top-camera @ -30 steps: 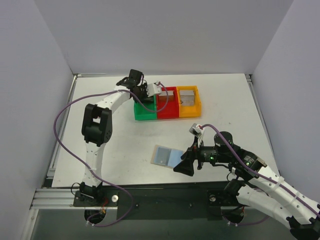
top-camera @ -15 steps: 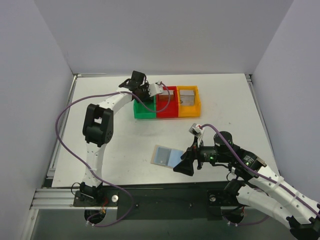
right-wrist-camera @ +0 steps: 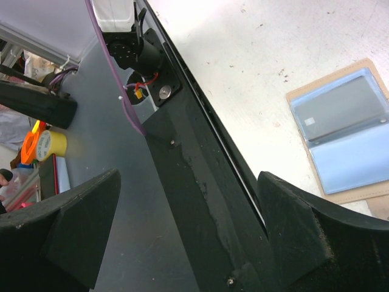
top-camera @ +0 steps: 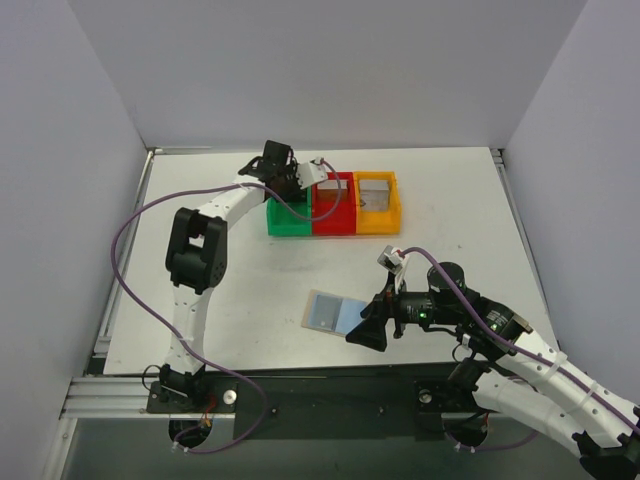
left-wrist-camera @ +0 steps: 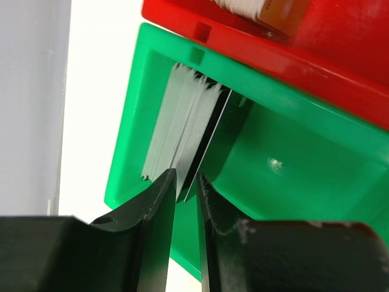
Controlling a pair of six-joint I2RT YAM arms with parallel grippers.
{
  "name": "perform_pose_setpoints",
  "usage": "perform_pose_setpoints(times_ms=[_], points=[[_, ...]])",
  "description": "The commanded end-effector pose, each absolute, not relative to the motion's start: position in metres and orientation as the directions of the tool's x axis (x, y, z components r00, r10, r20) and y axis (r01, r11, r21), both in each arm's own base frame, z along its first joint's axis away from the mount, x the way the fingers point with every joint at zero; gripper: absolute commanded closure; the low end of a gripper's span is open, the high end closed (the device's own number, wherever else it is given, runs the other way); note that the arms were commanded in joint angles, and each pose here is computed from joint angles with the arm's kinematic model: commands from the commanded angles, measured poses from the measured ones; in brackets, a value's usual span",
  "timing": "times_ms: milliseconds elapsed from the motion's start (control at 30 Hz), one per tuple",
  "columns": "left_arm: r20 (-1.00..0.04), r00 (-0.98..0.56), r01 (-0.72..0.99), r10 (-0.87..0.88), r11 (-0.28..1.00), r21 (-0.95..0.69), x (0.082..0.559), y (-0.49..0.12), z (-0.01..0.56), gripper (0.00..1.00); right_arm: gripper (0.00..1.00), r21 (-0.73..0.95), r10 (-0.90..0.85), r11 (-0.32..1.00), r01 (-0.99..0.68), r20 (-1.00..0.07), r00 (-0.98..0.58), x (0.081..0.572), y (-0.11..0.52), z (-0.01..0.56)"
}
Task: Take the credit cards out of the card holder
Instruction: Place the credit card in the storage box.
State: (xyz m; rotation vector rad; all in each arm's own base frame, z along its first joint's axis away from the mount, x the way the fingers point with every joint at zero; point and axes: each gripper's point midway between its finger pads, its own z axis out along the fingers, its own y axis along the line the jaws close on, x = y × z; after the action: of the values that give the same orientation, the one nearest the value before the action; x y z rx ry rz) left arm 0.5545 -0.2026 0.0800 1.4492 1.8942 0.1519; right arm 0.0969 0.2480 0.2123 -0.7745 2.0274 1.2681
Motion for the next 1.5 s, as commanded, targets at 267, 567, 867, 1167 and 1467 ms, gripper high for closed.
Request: perform_pose_setpoints(times_ms=[267,567,867,1167,1467], points=[[-0.532,-0.051,0.625,0.845,0.443,0.643,0.581,-0.206,0.149,0.69,0.11,0.552,-0.131,0.351,-0.757,-0.771,-0.623,0.100,0.252,0.218],[-0.621,-0.029,0.466,0.784,0.560,0.685,0.586,-0.200,0.208,0.65,0.11,0.551,-0.127,0.356,-0.755,-0.772,-0.623,0.100,0.251,0.218],[-0.810,0.032,0.231,0.586,0.784,0.577,0.527,-0.210,0.332,0.41,0.10,0.518,-0.094,0.423,-0.744,-0.791,-0.604,0.111,0.244,0.227],[-0.966,-0.234,0.246,0.106,0.968,0.047,0.393,-0.203,0.318,0.18,0.00,0.449,0.011,0.639,-0.625,-0.817,-0.576,0.138,0.207,0.232],[-0.940,-0.328,0.330,-0.096,0.921,-0.210,0.256,-0.183,0.290,0.15,0.00,0.540,0.127,0.722,-0.432,-0.718,-0.684,0.147,0.199,0.201]])
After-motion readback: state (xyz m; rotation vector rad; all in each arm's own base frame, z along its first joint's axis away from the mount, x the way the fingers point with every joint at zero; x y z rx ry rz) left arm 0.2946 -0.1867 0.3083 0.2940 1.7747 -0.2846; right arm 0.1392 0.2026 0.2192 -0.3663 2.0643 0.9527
